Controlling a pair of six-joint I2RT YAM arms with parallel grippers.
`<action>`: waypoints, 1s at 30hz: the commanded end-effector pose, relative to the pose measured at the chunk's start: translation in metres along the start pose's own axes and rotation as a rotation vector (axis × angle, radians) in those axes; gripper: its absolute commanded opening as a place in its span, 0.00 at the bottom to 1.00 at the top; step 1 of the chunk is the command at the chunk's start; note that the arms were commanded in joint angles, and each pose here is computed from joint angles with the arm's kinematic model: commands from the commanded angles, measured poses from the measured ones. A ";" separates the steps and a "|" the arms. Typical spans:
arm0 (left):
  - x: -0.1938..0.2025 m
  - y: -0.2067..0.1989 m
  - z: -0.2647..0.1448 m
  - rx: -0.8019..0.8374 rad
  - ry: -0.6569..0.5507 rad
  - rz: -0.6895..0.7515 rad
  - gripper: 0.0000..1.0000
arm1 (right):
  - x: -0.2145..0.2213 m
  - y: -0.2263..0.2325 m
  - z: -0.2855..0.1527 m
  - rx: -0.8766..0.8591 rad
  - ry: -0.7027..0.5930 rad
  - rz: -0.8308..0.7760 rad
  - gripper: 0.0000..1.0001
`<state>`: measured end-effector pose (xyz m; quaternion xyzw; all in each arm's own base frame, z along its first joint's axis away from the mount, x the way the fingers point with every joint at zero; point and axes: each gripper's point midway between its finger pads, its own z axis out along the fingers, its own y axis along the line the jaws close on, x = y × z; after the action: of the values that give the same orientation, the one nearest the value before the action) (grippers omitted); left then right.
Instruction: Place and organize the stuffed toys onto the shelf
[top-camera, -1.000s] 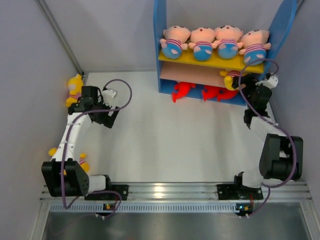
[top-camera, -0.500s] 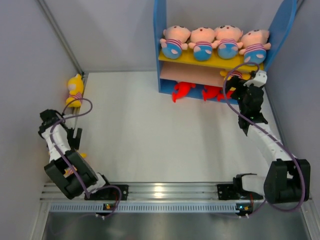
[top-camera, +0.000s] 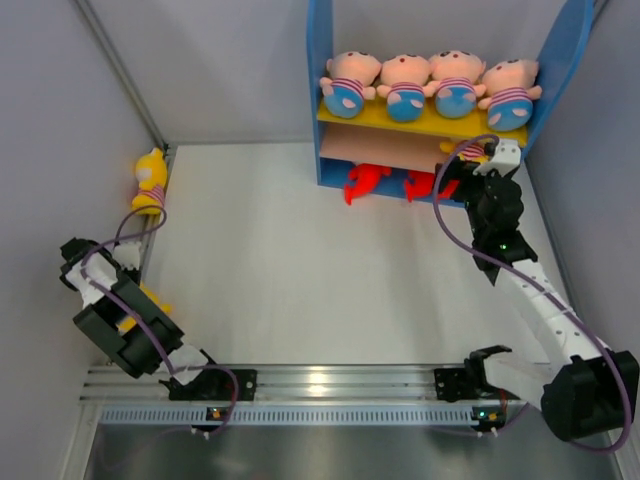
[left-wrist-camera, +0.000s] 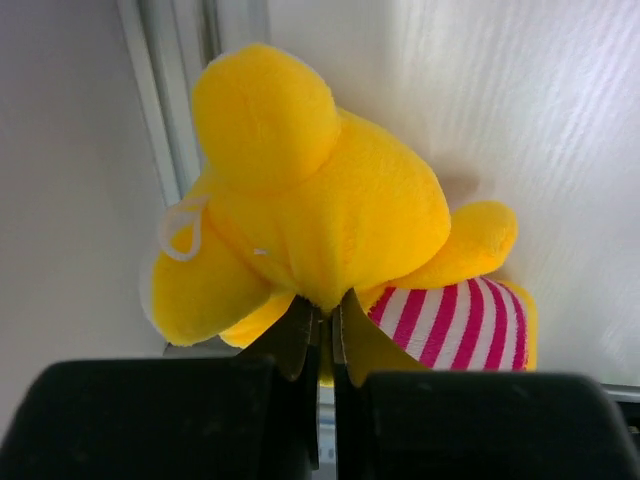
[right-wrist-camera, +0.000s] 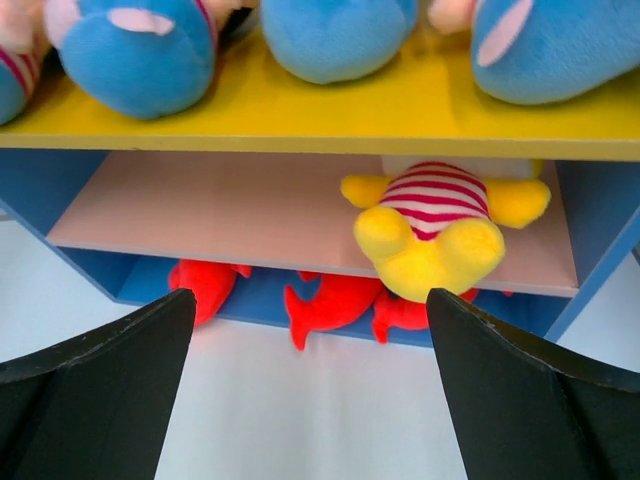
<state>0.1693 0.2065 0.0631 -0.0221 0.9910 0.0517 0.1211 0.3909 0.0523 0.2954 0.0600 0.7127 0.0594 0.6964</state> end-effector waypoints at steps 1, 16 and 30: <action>-0.030 -0.029 -0.007 0.155 -0.175 -0.008 0.00 | -0.040 0.024 -0.013 -0.054 -0.076 -0.062 0.99; -0.137 -0.266 -0.259 0.922 -1.000 0.610 0.00 | 0.042 0.239 -0.096 -0.987 0.071 0.001 0.99; -0.153 -0.275 -0.303 1.054 -0.962 0.540 0.00 | 0.032 0.372 -0.184 -1.319 -0.302 0.036 0.99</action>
<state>0.2735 -0.0846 0.3454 0.2916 0.7177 -0.3751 0.5091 0.2098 0.4106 0.2714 -0.3887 0.5098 0.4440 0.6260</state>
